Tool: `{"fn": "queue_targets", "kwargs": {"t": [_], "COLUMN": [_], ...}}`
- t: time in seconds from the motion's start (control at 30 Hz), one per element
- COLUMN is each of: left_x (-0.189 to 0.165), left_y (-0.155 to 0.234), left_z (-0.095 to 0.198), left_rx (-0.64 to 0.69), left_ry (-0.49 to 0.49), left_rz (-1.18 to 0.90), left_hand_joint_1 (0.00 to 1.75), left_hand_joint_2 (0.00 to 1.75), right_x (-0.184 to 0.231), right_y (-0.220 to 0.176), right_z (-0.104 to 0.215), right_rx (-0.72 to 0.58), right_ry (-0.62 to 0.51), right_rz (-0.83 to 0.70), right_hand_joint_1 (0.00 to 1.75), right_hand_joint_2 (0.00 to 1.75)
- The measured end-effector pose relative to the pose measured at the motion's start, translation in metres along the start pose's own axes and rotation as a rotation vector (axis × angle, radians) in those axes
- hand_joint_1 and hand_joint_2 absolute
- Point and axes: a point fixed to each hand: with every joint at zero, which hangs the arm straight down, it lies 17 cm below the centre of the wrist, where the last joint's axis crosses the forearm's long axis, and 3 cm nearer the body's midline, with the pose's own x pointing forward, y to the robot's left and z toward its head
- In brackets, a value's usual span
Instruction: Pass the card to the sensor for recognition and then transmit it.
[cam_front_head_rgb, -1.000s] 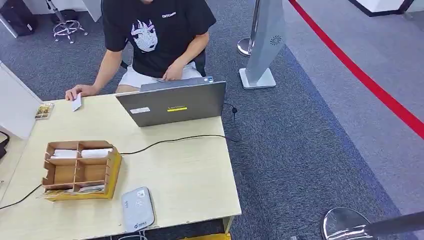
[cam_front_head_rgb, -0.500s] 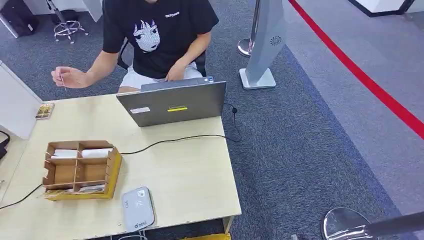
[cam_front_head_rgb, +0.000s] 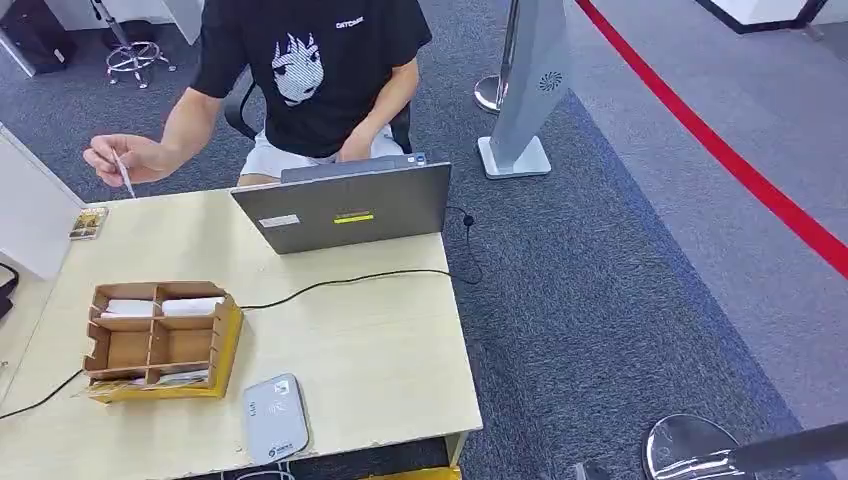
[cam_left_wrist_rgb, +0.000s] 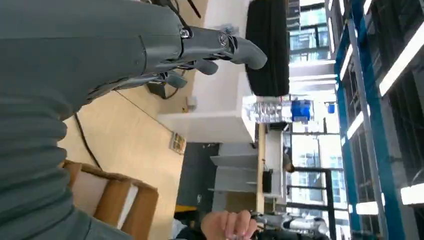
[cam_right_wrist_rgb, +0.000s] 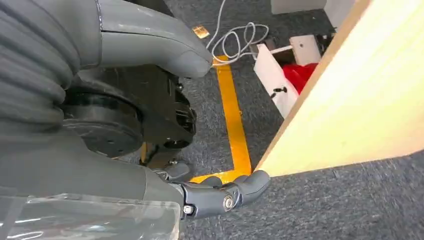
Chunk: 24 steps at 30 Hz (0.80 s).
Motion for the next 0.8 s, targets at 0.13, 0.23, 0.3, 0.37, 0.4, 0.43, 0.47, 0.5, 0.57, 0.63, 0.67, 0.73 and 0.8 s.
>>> {"fn": "queue_targets", "kwargs": {"t": [0.13, 0.23, 0.3, 0.37, 0.4, 0.43, 0.47, 0.5, 0.57, 0.63, 0.67, 0.73, 0.8], "left_x": [0.001, 0.0, -0.002, -0.005, -0.007, -0.008, -0.011, -0.011, -0.015, -0.019, -0.022, -0.027, -0.031], "left_y": [-0.034, -0.059, -0.076, -0.092, -0.1, -0.107, -0.115, -0.122, -0.134, -0.146, -0.151, -0.167, -0.18], "left_z": [-0.016, -0.027, -0.033, -0.038, -0.04, -0.042, -0.044, -0.046, -0.049, -0.053, -0.054, -0.057, -0.059], "left_rx": [-0.086, -0.151, -0.194, -0.234, -0.257, -0.277, -0.298, -0.315, -0.352, -0.386, -0.4, -0.446, -0.481], "left_ry": [-0.008, -0.01, -0.01, -0.008, -0.009, -0.009, -0.007, -0.012, -0.014, -0.016, -0.013, -0.02, -0.025], "left_rz": [-0.043, -0.085, -0.118, -0.149, -0.168, -0.186, -0.205, -0.215, -0.265, -0.305, -0.325, -0.386, -0.438], "left_hand_joint_1": [0.0, 0.0, 0.0, 0.0, 0.0, 0.0, 0.0, 0.0, 0.0, 0.0, 0.0, 0.0, 0.0], "left_hand_joint_2": [1.75, 1.75, 1.75, 1.75, 1.75, 1.75, 1.75, 1.75, 1.75, 1.75, 1.75, 1.75, 1.75], "right_x": [-0.004, -0.006, -0.007, -0.009, -0.011, -0.012, -0.014, -0.014, -0.019, -0.023, -0.025, -0.03, -0.033], "right_y": [0.0, 0.001, 0.002, 0.002, 0.002, 0.002, 0.002, 0.002, 0.003, 0.003, 0.003, 0.003, 0.004], "right_z": [-0.003, -0.005, -0.006, -0.008, -0.009, -0.009, -0.01, -0.011, -0.01, -0.01, -0.01, -0.011, -0.011], "right_rx": [0.003, 0.009, 0.015, 0.015, 0.015, 0.016, 0.018, 0.018, 0.022, 0.023, 0.025, 0.029, 0.035], "right_ry": [0.009, 0.012, 0.014, 0.018, 0.02, 0.022, 0.025, 0.026, 0.034, 0.041, 0.045, 0.052, 0.059], "right_rz": [0.02, 0.034, 0.042, 0.05, 0.055, 0.058, 0.061, 0.061, 0.069, 0.075, 0.078, 0.087, 0.096], "right_hand_joint_1": [0.0, 0.0, 0.0, 0.0, 0.0, 0.0, 0.0, 0.0, 0.0, 0.0, 0.0, 0.0, 0.0], "right_hand_joint_2": [1.75, 1.75, 1.75, 1.75, 1.75, 1.75, 1.75, 1.75, 1.75, 1.75, 1.75, 1.75, 1.75]}}
